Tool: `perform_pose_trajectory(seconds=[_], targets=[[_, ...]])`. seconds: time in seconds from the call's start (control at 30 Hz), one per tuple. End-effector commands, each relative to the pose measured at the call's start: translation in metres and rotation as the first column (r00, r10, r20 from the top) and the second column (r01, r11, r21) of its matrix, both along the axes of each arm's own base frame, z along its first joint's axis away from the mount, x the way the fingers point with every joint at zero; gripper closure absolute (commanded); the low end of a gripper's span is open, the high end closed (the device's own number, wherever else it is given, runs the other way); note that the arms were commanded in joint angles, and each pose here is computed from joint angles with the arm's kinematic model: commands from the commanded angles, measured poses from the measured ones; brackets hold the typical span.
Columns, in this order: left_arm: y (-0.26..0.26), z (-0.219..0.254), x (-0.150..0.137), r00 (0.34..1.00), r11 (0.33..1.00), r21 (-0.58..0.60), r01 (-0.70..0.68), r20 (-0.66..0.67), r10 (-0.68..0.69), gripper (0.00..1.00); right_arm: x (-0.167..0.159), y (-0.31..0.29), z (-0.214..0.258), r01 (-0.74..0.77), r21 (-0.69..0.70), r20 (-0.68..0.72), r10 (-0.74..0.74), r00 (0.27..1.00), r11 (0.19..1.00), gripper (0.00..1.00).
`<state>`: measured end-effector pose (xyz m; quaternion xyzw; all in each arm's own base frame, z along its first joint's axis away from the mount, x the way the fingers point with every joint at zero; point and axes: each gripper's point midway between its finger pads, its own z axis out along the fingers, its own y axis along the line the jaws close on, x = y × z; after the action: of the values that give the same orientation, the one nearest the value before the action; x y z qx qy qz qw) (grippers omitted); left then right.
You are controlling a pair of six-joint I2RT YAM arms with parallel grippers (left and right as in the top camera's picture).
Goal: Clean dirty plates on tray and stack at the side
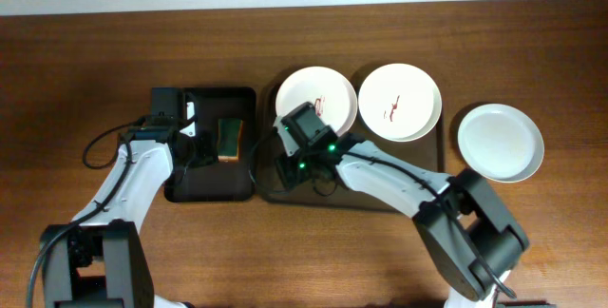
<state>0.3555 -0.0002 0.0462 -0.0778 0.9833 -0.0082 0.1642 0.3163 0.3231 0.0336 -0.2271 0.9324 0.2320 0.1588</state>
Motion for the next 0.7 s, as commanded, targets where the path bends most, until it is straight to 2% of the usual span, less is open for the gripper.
perform_pose_trajectory(seconds=[0.0,0.53,0.67], targets=[[0.002,0.006,0.002,1.000,1.000,0.000,-0.014,0.017,0.014,0.33,-0.007,0.008,-0.016,0.035,-0.008,-0.042,-0.036,0.998,0.999,0.96],[0.002,0.006,0.002,1.000,1.000,0.000,-0.014,0.017,0.014,0.31,-0.033,0.034,-0.031,0.051,0.001,-0.105,-0.051,0.993,0.999,0.96],[0.002,0.006,0.002,1.000,1.000,0.000,-0.014,0.017,0.014,0.31,-0.047,0.044,-0.030,0.015,0.018,-0.126,-0.013,0.992,1.000,0.96]])
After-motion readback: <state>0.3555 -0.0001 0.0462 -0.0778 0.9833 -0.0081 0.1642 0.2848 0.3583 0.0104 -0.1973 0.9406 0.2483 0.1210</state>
